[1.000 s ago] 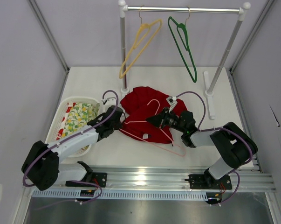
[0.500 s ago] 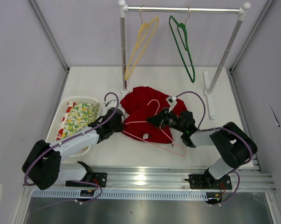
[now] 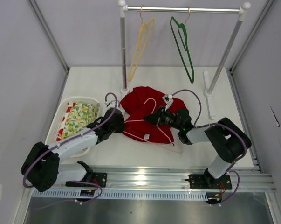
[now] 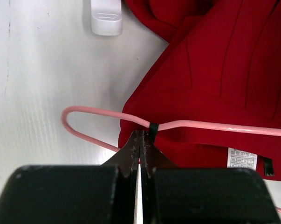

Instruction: Place the skirt on the hanger

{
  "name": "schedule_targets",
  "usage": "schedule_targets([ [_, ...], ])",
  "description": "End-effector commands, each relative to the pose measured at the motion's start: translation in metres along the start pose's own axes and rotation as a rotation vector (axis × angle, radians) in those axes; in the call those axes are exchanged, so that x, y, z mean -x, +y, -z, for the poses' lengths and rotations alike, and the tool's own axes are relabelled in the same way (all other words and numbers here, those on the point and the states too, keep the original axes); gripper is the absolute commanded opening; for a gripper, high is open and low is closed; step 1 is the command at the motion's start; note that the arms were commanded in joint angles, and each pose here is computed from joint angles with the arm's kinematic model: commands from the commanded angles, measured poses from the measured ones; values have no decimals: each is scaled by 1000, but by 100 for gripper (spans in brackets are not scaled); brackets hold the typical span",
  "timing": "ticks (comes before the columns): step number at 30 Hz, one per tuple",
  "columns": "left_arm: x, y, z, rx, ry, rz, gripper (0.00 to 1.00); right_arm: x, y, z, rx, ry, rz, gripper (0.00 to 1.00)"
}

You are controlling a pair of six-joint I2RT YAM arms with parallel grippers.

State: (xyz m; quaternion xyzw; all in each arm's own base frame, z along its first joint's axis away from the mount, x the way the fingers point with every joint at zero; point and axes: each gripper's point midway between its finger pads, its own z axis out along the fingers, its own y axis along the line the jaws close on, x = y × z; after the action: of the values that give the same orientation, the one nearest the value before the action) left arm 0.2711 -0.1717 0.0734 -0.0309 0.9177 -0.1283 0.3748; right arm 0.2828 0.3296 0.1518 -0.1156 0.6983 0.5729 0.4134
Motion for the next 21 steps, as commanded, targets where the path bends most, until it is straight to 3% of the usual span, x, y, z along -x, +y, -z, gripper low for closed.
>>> schedule_targets([
  [1,13,-14,8,-82,-42,0,0,20,22,-12,88,-58,62,0],
  [12,33,-14,45,-93,-76,-30,3,13,27,-13,103,-30,74,0],
  [18,63,-37,81,-227,-166,-95,26,9,34,-9,129,-2,81,0],
  [21,69,-58,81,-319,-159,-177,49,8,39,-7,144,8,89,0],
])
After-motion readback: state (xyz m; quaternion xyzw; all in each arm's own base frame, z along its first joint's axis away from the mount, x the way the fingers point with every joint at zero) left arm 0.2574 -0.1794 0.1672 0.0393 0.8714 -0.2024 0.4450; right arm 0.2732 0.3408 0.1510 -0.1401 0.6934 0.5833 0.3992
